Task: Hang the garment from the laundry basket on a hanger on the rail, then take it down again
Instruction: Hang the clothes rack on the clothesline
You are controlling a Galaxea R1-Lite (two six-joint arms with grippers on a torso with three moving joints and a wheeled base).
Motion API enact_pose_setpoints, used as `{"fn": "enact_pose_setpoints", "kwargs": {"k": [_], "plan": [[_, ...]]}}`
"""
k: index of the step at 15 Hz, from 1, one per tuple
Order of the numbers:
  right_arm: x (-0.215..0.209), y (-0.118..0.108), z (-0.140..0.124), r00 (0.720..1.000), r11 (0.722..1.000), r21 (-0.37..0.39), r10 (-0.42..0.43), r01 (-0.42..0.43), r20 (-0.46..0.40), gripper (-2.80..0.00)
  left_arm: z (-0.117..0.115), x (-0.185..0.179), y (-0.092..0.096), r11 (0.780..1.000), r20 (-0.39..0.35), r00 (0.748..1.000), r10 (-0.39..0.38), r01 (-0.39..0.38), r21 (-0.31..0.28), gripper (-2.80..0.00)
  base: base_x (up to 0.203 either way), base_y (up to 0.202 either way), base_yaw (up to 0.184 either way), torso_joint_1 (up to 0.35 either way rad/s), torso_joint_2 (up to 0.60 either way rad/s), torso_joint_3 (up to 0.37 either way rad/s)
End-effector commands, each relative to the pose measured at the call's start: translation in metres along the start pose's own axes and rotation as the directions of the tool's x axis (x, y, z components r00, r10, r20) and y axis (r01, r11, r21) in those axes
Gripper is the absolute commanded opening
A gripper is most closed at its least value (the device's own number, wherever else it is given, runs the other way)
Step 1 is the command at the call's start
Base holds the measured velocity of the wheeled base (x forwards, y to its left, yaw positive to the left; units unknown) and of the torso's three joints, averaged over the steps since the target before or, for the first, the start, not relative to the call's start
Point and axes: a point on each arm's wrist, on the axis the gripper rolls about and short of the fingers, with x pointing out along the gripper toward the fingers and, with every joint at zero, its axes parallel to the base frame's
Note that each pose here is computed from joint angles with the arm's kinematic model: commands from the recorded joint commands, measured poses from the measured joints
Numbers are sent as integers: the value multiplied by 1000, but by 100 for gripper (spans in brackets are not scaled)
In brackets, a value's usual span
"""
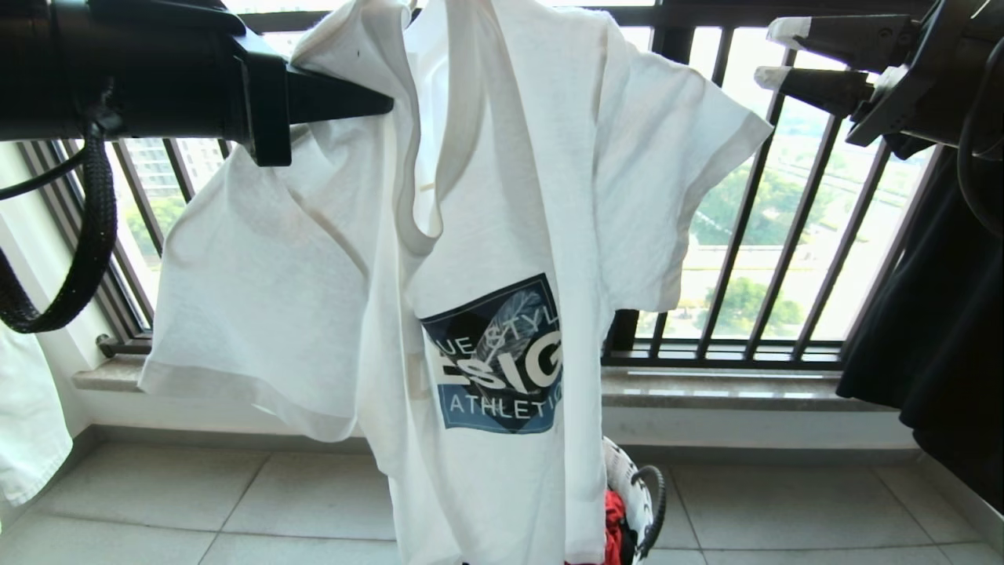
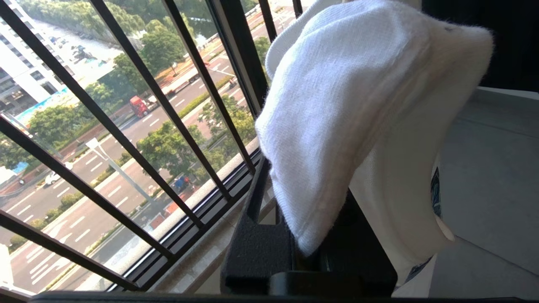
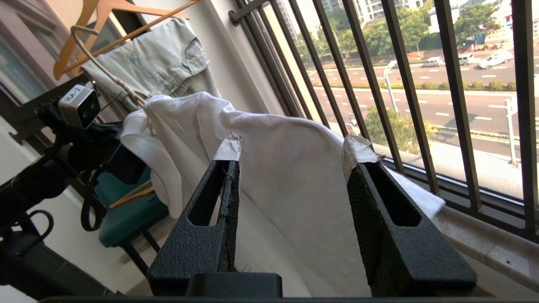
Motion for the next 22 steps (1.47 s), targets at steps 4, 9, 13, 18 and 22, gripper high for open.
{"fn": "enact_pose_setpoints", "kwargs": {"k": [4, 9, 13, 18, 22], "plan": [[-9, -19, -24, 994, 994, 28, -105, 105, -15, -280, 10, -47, -8, 993, 23, 993, 113, -112, -27, -280, 0, 0, 0, 0, 0, 0], [-10, -28, -36, 988, 989, -47, -146, 143, -51, -280, 7, -66, -14, 952, -15, 964, 265, -264, -154, -280, 0, 0, 0, 0, 0, 0], [0, -41, -46, 945, 928, -190, -327, 319, -12, -280, 7, -89, -24, 935, 1, 954, 298, -292, -203, -280, 0, 0, 0, 0, 0, 0], [7, -18, -61, 919, 885, -304, -388, 352, -65, -280, 5, -108, -35, 894, -6, 923, 385, -375, -247, -280, 0, 0, 0, 0, 0, 0], [8, -8, -62, 877, 822, -370, -479, 433, -37, -280, -5, -122, -44, 855, -30, 900, 434, -422, -301, -280, 0, 0, 0, 0, 0, 0]]}}
